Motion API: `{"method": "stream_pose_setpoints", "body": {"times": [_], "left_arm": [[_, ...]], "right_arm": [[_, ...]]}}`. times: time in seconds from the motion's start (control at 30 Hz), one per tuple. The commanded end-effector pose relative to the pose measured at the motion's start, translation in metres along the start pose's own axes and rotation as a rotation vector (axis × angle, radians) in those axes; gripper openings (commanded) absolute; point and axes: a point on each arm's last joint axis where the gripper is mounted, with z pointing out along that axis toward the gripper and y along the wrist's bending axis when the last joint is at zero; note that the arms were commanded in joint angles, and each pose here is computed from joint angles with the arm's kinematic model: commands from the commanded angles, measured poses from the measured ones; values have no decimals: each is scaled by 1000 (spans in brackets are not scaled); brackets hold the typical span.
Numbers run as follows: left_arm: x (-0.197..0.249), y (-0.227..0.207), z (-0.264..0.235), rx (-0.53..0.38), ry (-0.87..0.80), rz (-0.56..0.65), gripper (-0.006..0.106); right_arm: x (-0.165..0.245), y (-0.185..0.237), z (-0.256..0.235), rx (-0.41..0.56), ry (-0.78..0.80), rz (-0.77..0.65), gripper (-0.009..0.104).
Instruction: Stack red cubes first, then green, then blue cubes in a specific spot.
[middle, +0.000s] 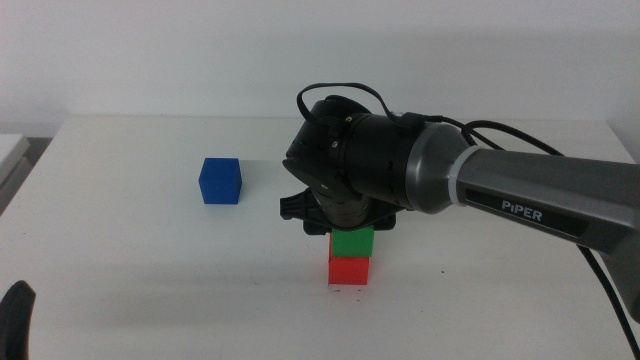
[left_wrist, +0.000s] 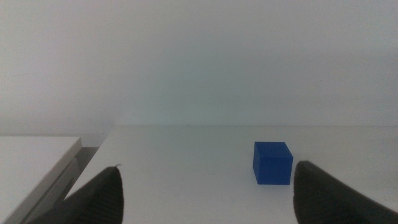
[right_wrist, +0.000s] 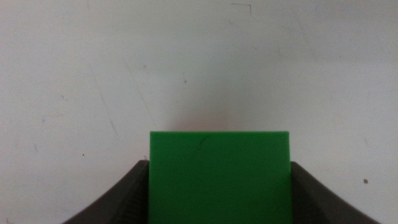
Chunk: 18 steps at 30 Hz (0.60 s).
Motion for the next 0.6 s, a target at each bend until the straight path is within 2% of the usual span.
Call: {"method": "stream_pose_setpoints", "body": {"times": [0.0, 0.2, 0.33, 0.37, 0.47, 0.57], "left_arm": [[-1, 0, 0, -2, -16, -14, 94], [-1, 0, 0, -2, -16, -14, 94], [-1, 0, 0, -2, -16, -14, 94], [-1, 0, 0, -2, -16, -14, 94], [-1, 0, 0, -2, -16, -14, 94], [-1, 0, 0, -2, -16, -14, 94]], "right_arm": [[4, 0, 2, 5, 27, 8, 4], [5, 1, 3, 4, 40, 13, 4], [6, 1, 3, 3, 45, 15, 14], [6, 1, 3, 0, 53, 19, 50], [6, 1, 3, -2, 55, 21, 68], [5, 0, 0, -1, 42, 18, 81]]}}
